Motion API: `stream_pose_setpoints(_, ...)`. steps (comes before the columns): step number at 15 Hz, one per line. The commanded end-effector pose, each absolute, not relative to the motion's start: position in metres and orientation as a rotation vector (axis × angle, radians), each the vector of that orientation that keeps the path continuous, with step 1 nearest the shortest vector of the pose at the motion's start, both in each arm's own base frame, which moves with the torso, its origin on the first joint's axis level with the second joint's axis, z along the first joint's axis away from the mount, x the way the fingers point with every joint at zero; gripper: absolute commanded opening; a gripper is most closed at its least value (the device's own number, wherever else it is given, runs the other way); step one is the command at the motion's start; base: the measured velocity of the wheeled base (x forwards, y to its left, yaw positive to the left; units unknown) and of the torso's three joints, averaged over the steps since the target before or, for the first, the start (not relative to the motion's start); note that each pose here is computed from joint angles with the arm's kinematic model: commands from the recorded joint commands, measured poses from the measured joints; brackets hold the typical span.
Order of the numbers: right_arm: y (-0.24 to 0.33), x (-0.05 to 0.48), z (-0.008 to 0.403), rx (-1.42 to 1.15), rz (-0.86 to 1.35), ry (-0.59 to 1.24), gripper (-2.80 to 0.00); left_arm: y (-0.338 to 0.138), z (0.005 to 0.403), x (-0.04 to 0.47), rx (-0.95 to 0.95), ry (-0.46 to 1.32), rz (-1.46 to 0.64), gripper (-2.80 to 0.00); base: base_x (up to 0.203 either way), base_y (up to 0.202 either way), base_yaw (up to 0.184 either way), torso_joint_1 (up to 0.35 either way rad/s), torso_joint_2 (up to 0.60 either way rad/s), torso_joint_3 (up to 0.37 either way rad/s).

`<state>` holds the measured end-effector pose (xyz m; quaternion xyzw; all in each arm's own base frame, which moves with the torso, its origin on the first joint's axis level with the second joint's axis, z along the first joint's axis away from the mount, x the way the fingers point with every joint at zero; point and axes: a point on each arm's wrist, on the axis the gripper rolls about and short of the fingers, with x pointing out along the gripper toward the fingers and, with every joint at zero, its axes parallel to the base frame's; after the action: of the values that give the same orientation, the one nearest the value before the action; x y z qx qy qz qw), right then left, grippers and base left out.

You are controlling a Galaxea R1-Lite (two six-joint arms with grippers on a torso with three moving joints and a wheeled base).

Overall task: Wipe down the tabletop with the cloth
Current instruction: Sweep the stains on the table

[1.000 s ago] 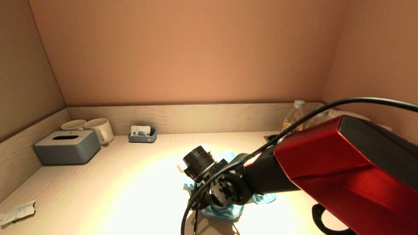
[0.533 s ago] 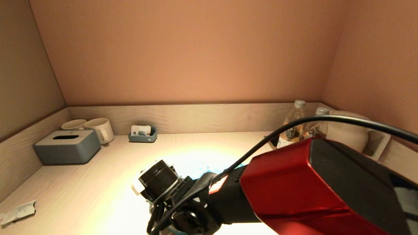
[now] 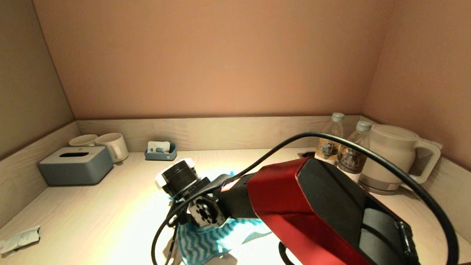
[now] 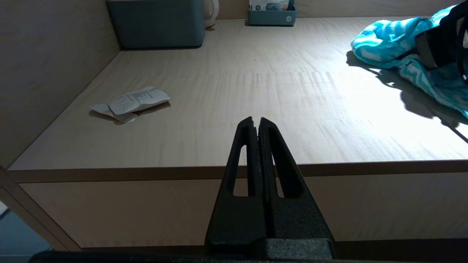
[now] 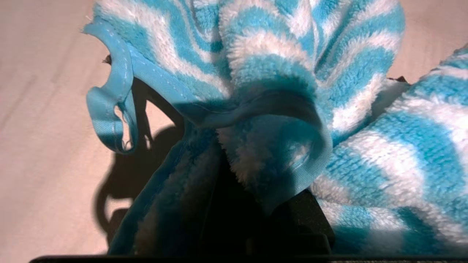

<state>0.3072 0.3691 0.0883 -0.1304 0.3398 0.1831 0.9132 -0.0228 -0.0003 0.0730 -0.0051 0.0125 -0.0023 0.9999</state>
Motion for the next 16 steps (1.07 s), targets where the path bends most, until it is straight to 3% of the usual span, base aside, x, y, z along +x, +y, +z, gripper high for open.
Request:
stream_pose_setpoints(1,0.36,0.321,0.072,-0.253,0.315,0.744,-2.8,0.0,0.073,-0.023,-0.011,0.025,-0.004,-2.8,0.0,0.0,0.0,0.0,0.0,0.0)
stream_pose_setpoints(4,0.335,0.343,0.066,-0.201,0.217,0.79,-2.8,0.0,0.073,-0.023,-0.011,0.025,-0.003,-2.8,0.0,0.0,0.0,0.0,0.0,0.0)
stream_pose_setpoints(6,0.322,0.342,0.085,-0.18,0.189,0.796,-2.8,0.0,0.073,-0.023,-0.011,0.025,-0.004,-2.8,0.0,0.0,0.0,0.0,0.0,0.0)
stream_pose_setpoints(16,0.269,0.272,0.143,-0.218,0.173,0.804,-2.8,0.0,0.073,-0.023,-0.011,0.025,-0.003,-2.8,0.0,0.0,0.0,0.0,0.0,0.0)
